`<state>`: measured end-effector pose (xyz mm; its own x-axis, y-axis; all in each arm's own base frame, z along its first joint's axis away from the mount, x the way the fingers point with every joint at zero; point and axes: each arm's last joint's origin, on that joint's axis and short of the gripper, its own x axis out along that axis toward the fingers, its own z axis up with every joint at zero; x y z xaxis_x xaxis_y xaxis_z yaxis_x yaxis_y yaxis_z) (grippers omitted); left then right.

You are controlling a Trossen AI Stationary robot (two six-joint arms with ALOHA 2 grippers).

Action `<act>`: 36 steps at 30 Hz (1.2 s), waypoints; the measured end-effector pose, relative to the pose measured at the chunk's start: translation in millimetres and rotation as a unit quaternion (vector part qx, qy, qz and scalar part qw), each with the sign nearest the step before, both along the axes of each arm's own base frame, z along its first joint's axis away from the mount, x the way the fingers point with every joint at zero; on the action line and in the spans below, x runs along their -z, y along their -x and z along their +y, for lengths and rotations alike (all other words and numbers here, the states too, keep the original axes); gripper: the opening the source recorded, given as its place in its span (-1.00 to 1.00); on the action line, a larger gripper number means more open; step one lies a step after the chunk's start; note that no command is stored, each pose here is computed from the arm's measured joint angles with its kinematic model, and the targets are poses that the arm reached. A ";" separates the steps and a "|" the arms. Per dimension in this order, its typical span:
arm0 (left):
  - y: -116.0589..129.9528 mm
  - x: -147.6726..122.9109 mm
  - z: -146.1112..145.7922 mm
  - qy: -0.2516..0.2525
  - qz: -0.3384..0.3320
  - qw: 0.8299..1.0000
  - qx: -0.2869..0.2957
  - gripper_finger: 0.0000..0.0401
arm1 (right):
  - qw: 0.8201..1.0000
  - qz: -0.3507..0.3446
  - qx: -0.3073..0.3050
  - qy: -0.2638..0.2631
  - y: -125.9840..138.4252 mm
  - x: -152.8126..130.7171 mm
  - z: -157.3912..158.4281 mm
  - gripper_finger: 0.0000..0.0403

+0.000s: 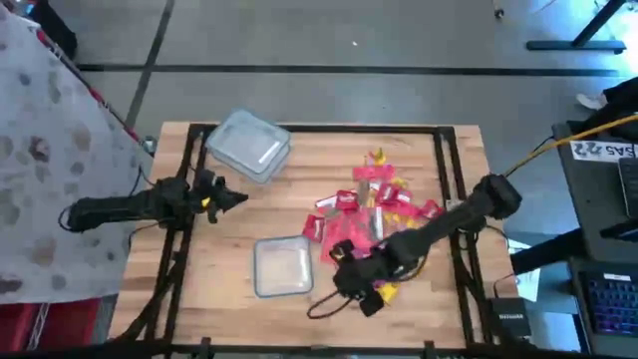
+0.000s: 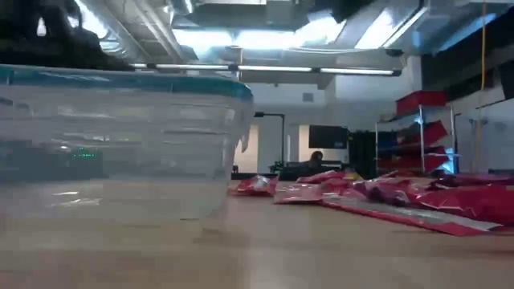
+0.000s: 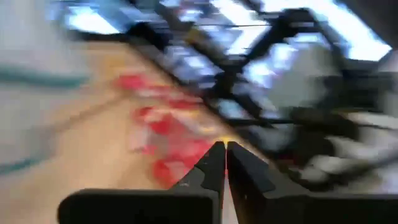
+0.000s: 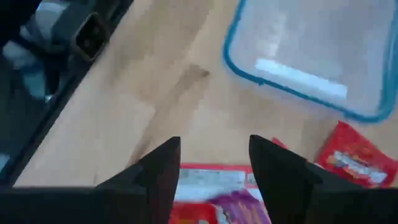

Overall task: Sort candy
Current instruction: Open the square transparent bin

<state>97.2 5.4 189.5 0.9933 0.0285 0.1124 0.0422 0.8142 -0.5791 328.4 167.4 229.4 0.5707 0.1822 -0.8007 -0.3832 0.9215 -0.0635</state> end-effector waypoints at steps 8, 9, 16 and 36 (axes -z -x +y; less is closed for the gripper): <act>-10.1 -48.2 -16.1 -0.099 -0.009 0.995 0.001 -1.00 | 0.986 -0.108 0.130 -0.005 -35.5 5.6 -57.3 -0.11; -15.7 -52.1 -20.0 -0.109 0.005 0.994 0.006 -1.00 | 0.982 -0.126 0.139 -0.016 -40.8 3.0 -65.2 -0.11; -65.9 -48.3 -66.0 -0.112 0.143 0.978 0.104 -1.00 | 0.981 -0.139 0.119 -0.071 -62.6 11.7 -105.1 -0.11; -113.9 12.3 -152.1 -0.219 0.418 0.880 0.052 -1.00 | 0.997 0.004 0.073 -0.034 -75.5 40.5 -55.1 -0.11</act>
<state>211.1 -146.7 177.1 0.7280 0.0678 -0.6822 -0.1614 0.9841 -0.0745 403.9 112.3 188.9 0.5883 0.1525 -0.7941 -0.2457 0.9693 0.0041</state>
